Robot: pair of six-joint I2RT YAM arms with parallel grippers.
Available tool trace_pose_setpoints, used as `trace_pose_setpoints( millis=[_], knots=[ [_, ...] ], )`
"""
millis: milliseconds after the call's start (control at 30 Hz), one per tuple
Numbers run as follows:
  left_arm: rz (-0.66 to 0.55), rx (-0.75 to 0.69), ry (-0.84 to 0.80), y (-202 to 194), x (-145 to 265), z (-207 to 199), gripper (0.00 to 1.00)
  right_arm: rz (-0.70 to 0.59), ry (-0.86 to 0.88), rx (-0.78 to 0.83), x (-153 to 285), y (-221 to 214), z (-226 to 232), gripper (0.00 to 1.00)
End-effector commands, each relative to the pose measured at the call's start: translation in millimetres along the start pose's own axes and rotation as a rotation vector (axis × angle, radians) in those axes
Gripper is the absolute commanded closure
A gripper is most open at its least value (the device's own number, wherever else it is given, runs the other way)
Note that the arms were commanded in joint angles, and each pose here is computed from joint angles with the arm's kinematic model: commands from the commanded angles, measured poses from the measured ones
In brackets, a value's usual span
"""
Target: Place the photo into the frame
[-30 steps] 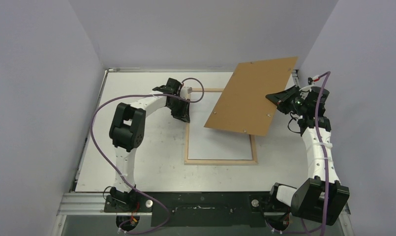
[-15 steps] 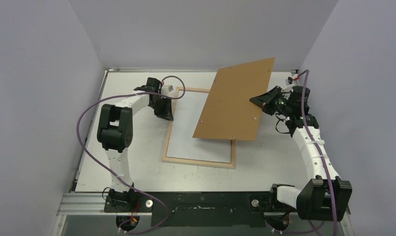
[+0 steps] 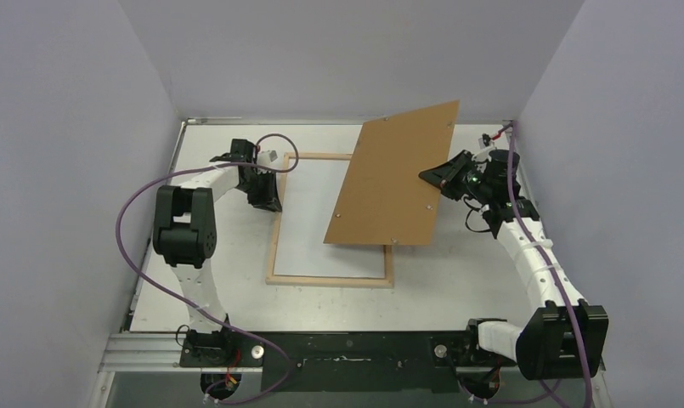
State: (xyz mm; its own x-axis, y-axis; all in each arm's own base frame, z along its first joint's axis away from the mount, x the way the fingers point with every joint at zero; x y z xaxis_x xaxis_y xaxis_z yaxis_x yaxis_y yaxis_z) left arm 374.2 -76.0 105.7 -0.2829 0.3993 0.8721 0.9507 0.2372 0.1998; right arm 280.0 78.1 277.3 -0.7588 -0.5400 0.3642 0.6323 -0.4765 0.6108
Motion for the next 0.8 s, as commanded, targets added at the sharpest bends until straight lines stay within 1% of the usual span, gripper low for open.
trace_pose_setpoints(
  millis=[0,200,267,367,433,500,567,667,767],
  knots=[
    [-0.041,0.011,0.036,-0.1,14.3,14.2,0.86,-0.055,0.103,0.053,-5.6,1.8,17.5,0.95],
    [-0.037,0.044,-0.003,-4.1,23.5,17.5,0.87,-0.035,0.153,0.062,-17.6,-12.9,24.8,0.95],
    [-0.035,0.054,-0.039,-3.2,30.6,13.4,0.84,-0.008,0.169,0.056,-25.8,-18.3,26.5,0.95],
    [-0.046,0.055,-0.098,-1.0,47.5,4.6,0.75,0.016,0.21,0.05,-37.3,-25.9,34.0,0.95],
    [-0.062,0.055,-0.136,1.6,60.2,0.1,0.67,0.04,0.237,0.053,-46.1,-33.2,42.0,0.95],
    [-0.069,0.054,-0.167,3.4,70.5,-3.9,0.63,0.061,0.257,0.058,-54.9,-39.2,48.5,0.95],
    [-0.096,0.083,-0.18,10.5,84.4,6.6,0.62,0.083,0.279,0.066,-64.2,-45.0,55.5,0.95],
    [-0.124,0.1,-0.175,15.9,94.5,18.2,0.62,0.105,0.307,0.079,-77.6,-50.6,63.2,0.95],
    [-0.132,0.126,-0.148,18.2,94.7,34.3,0.66,0.128,0.328,0.082,-91.6,-54.4,66.2,0.95]
  ],
)
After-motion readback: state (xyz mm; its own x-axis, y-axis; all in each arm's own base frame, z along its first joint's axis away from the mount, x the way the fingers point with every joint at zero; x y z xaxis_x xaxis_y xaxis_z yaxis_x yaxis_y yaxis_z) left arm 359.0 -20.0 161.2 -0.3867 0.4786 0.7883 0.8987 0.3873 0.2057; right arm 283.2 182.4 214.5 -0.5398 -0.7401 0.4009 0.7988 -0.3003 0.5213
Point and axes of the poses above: each gripper's point midway between its finger pads, its own x axis back along the fingers, its own z axis along the line the jaws close on, y = z × x, the point moved 9 cm from there along x, back along the fingers, and after that the axes turned 15 degrees about x, right-handed, at the moved point
